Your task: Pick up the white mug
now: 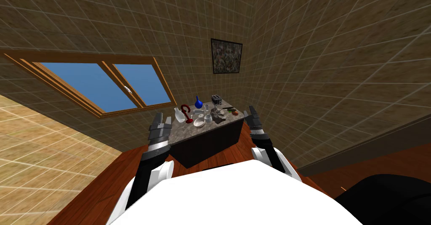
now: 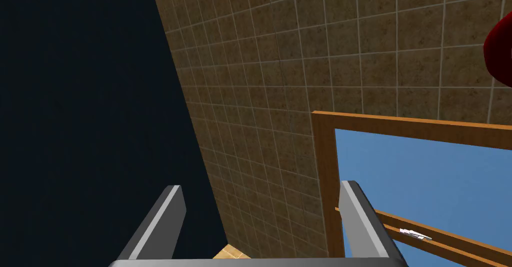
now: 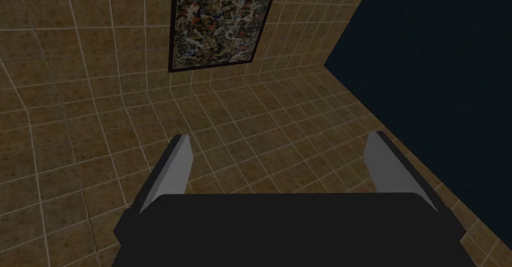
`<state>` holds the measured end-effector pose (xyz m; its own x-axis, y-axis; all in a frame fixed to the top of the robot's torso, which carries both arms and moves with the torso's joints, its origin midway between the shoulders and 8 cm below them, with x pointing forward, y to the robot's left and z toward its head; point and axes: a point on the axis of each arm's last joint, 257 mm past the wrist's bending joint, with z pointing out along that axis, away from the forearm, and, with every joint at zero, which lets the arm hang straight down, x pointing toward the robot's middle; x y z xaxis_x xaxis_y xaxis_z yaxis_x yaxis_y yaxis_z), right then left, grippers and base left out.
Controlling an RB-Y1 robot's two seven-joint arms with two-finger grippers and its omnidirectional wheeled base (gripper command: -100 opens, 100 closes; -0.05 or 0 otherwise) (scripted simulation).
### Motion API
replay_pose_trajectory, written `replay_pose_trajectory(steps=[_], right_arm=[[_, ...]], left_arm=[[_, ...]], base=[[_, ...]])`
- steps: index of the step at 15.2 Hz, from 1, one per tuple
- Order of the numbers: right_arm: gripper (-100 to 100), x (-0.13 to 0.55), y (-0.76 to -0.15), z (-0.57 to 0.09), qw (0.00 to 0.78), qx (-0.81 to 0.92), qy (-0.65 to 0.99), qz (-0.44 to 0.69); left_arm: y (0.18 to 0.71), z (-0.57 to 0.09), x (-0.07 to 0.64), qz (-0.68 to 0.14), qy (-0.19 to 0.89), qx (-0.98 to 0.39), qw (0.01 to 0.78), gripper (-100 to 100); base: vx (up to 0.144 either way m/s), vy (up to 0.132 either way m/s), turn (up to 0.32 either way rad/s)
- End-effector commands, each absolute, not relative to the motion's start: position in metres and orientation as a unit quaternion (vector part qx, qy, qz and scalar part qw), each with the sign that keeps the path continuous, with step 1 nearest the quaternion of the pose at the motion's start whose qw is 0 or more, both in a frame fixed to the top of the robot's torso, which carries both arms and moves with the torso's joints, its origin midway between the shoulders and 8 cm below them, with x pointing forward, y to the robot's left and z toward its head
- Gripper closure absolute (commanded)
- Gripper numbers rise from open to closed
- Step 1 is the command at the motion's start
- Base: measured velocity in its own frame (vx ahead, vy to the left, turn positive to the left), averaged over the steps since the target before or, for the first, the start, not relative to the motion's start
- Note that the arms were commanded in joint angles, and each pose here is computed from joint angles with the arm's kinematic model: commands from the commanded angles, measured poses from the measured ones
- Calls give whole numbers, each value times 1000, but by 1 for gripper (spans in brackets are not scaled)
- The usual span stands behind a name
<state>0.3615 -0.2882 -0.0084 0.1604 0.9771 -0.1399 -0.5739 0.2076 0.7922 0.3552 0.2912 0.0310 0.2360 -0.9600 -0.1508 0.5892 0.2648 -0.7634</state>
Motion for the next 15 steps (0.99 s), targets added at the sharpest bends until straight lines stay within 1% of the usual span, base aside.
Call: replay_pose_trajectory(steps=[1,4,10,15], right_arm=[[0,361,-288,-8,700,299,337,554],[0,361,-288,-8,700,299,337,554],[0,361,-288,-8,700,299,337,554],[0,361,-288,-8,700,299,337,554]], left_arm=[[288,27,363,-530,333,-286,726,-100],[284,16,379,-526,359,-282,717,-100],[283,-7,416,-515,399,-294,699,-100],[285,-34,461,-499,438,-318,677,-100]], base=[[1,-9,3],[6,-29,7],[8,-52,12],[-5,-56,18]])
